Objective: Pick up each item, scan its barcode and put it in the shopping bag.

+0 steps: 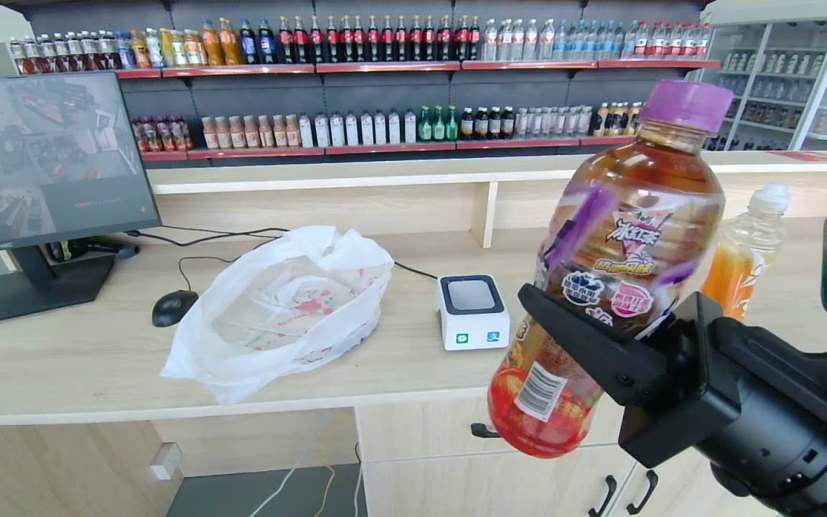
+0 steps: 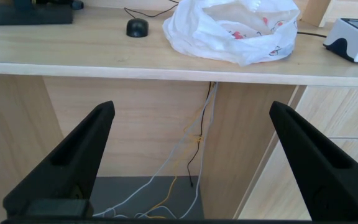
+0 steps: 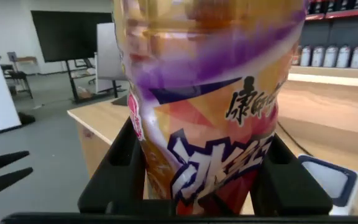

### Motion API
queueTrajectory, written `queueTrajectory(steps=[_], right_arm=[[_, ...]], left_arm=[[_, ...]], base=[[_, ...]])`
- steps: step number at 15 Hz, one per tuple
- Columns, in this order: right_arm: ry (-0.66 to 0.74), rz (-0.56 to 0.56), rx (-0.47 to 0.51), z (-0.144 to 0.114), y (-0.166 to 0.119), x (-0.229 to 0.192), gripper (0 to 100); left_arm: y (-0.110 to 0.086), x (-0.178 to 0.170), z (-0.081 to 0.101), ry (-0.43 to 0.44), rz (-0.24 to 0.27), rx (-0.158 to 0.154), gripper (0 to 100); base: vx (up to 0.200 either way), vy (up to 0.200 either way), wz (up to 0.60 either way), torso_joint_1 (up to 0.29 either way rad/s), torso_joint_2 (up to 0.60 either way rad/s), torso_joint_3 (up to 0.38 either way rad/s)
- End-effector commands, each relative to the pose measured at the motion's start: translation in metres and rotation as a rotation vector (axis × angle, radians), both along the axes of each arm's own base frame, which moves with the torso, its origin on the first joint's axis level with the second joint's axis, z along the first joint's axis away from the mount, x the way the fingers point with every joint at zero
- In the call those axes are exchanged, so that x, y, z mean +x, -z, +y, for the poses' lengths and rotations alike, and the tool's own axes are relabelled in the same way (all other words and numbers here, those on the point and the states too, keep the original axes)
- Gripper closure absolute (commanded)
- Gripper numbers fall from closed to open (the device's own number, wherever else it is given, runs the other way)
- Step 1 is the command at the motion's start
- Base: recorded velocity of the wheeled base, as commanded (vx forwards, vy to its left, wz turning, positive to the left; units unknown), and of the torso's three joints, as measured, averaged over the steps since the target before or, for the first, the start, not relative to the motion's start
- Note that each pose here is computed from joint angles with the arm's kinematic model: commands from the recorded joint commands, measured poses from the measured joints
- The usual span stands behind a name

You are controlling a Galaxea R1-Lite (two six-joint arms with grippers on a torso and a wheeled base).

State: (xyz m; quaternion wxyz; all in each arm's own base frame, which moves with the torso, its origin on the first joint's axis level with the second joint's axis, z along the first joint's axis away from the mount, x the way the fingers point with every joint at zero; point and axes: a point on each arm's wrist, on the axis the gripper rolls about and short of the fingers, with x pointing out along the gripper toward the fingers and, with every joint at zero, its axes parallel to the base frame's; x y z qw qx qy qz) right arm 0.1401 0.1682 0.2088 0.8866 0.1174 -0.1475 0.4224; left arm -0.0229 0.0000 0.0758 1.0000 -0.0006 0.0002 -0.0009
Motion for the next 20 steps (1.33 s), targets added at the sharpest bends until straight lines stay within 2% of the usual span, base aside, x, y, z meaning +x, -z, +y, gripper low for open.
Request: queueTrajectory(steps=[1,4,6,20], right_arm=[[0.109,-0.036,-0.03,-0.016,0.0,0.003,100],[0.348,-0.096,-0.109,-0.042,0.002,0.022,100],[0.452,-0.107,-0.105,-0.061,-0.002,0.032,100],[0.452,-0.064,-0.078,-0.066,0.005,0.031,100]], left_arm=[[0.0,0.0,0.0,0.0,0.0,0.0,0],[0.0,0.0,0.0,-0.002,0.0,0.0,0],[0.0,0.0,0.0,0.0,0.0,0.0,0],[0.0,0.0,0.0,-0.002,0.0,-0.003,0]], base=[[0.0,0.0,0.0,0.0,0.0,0.0],[0.0,0.0,0.0,0.0,0.0,0.0],[0.0,0.0,0.0,0.0,0.0,0.0],[0.0,0.0,0.0,0.0,0.0,0.0]])
